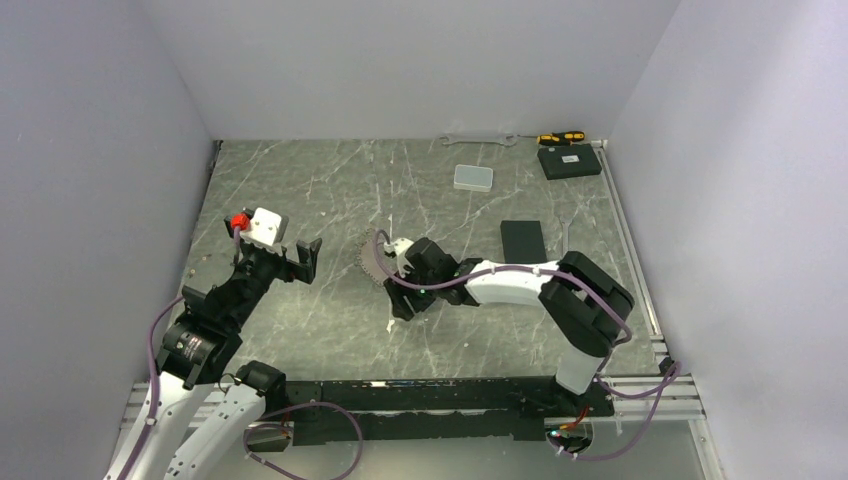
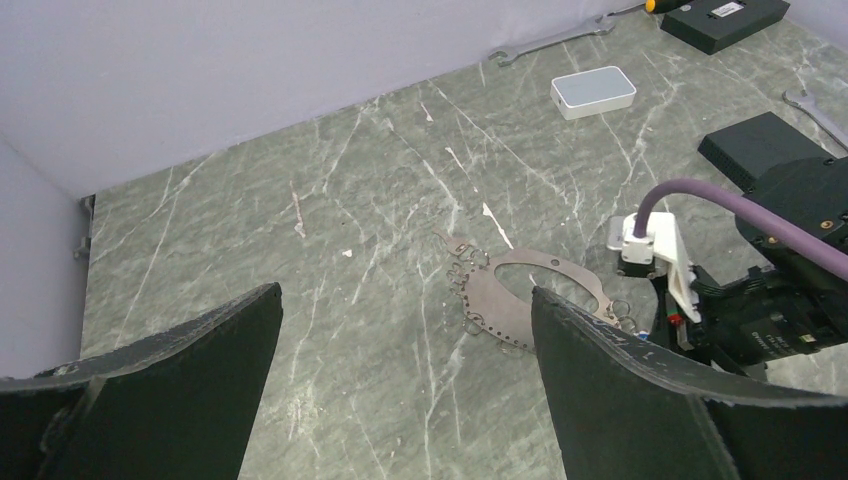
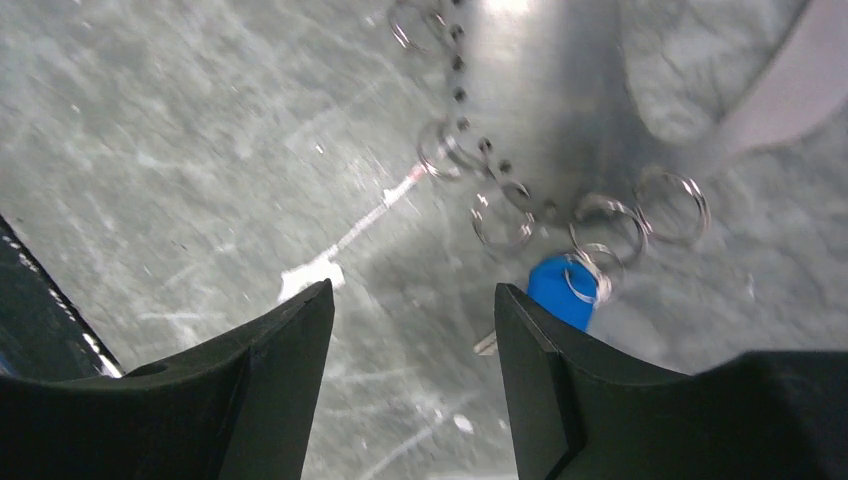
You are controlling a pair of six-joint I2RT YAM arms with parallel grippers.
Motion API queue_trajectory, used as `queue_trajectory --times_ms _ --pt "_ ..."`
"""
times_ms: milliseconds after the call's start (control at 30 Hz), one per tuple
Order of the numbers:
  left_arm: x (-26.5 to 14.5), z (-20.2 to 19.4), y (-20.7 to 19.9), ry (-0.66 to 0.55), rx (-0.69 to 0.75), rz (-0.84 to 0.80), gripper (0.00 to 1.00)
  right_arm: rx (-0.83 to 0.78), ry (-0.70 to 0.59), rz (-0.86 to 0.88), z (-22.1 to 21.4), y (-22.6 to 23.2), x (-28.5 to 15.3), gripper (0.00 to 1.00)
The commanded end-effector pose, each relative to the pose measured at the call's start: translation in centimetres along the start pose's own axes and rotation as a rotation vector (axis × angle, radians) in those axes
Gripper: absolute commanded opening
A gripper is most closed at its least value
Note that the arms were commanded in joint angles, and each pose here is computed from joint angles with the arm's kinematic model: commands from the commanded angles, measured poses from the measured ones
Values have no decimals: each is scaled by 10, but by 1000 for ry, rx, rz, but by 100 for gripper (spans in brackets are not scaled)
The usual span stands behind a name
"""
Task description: Put the keys on the keyring
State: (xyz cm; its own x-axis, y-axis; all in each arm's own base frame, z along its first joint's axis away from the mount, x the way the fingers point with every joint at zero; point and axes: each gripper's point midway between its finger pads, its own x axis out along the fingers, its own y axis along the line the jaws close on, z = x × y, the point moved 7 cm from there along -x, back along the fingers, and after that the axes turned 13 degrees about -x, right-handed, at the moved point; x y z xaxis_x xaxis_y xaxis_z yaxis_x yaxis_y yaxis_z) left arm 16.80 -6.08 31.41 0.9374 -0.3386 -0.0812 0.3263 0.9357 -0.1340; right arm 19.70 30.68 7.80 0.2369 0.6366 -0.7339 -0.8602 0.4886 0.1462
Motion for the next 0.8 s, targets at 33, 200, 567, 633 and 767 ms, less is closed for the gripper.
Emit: queue_trajectory --times_ms 33,200,567,633,767 --pt "1 2 1 -7 11 8 98 30 133 -153 -30 -17 -30 65" --pt "1 3 1 -7 9 2 98 24 40 -313 -9 -32 -76 76" --pt "7 -4 0 14 -1 -2 100 101 -621 -670 95 -40 -223 98" --pt "18 -14 1 58 -13 7 99 80 -704 -668 103 -37 -242 100" --pt "42 -32 2 238 -32 46 100 41 -792 -673 103 -31 -266 100"
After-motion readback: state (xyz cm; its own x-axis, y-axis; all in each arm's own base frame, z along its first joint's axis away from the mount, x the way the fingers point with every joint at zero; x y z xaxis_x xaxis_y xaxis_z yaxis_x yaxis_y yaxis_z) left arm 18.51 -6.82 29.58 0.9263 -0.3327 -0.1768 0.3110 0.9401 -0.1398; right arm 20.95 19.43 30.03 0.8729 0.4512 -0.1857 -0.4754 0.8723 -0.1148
